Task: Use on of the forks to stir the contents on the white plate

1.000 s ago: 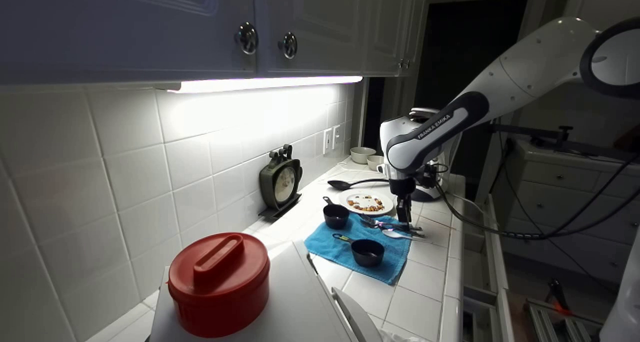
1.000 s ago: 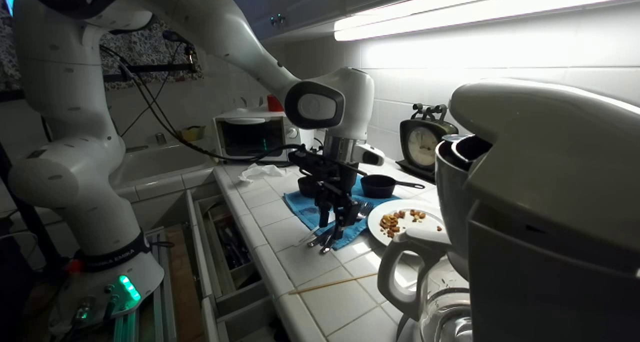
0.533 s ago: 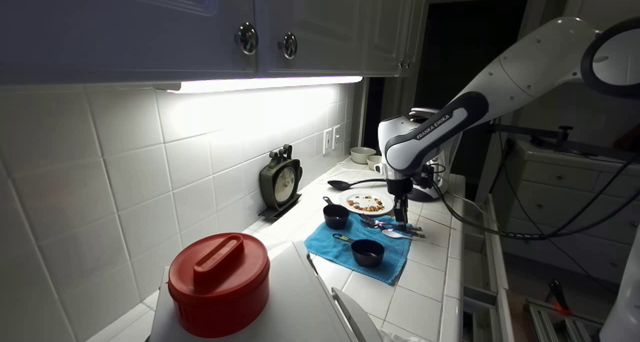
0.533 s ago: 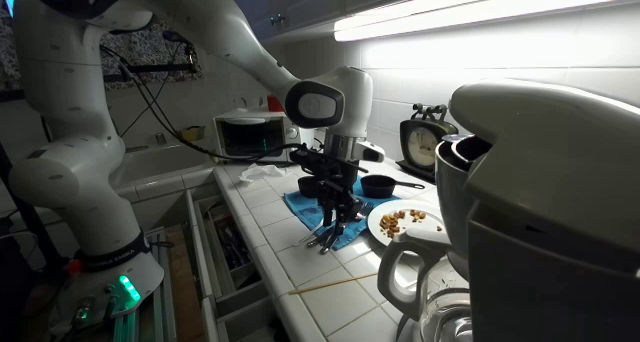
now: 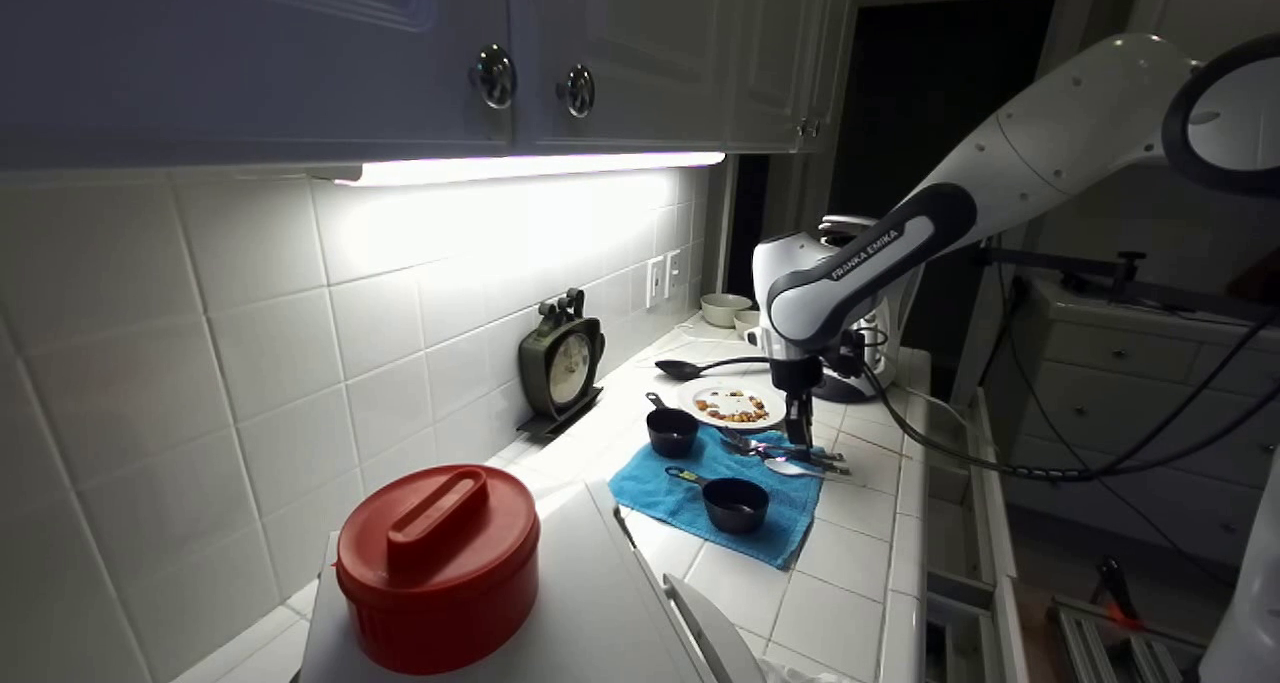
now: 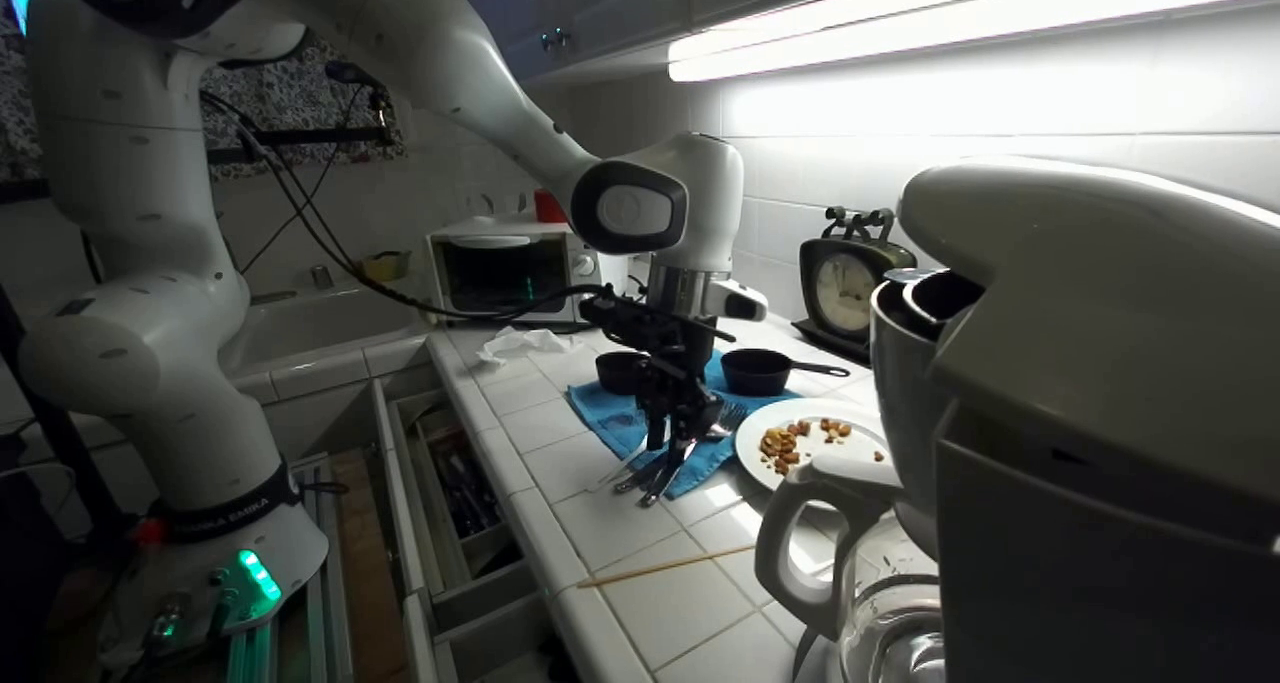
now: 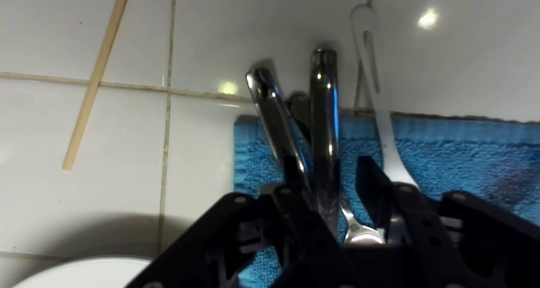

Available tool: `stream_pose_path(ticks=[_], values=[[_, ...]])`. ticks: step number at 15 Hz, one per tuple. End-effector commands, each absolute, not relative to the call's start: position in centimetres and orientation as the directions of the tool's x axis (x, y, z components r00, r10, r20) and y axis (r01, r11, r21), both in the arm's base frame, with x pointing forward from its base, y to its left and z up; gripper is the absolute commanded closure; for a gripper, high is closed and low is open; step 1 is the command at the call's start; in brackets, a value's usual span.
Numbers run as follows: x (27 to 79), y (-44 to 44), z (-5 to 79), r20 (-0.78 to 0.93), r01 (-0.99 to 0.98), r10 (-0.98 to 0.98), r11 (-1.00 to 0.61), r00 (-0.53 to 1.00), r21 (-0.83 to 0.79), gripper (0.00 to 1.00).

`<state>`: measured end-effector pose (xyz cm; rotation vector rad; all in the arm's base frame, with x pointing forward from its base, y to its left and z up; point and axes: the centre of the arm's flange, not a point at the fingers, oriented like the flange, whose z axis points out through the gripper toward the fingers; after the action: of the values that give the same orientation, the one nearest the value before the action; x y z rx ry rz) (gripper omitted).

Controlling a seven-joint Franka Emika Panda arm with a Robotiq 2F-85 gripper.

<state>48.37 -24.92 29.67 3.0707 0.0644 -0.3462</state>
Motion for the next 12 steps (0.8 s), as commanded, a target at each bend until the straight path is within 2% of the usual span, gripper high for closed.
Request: stream_pose_path(ticks=[1,6,8,9,10,11,12], values=[[48.52,-24.46,29.52,-0.220,0.049,0.035,-0.997,0.975,0.061,0.73],[48.56,-24.48,29.50,-0.222,0.053,0.038,-0.997,0.974,0.060,0.73],[48.54,-24.51,29.64,-0.219,0.053,0.039,-0.997,0.975,0.058,0.64],[48.52,-24.53,29.67,-0.218,0.053,0.039,-0.997,0.975,0.059,0.63],[48.54,-24.51,29.63,-0.220,0.055,0.041,-0.997,0.975,0.057,0.65],[48.55,-24.48,29.62,-0.221,0.057,0.044,-0.997,0.974,0.057,0.79],[48.55,-24.45,29.61,-0.221,0.059,0.045,-0.997,0.974,0.056,0.87]])
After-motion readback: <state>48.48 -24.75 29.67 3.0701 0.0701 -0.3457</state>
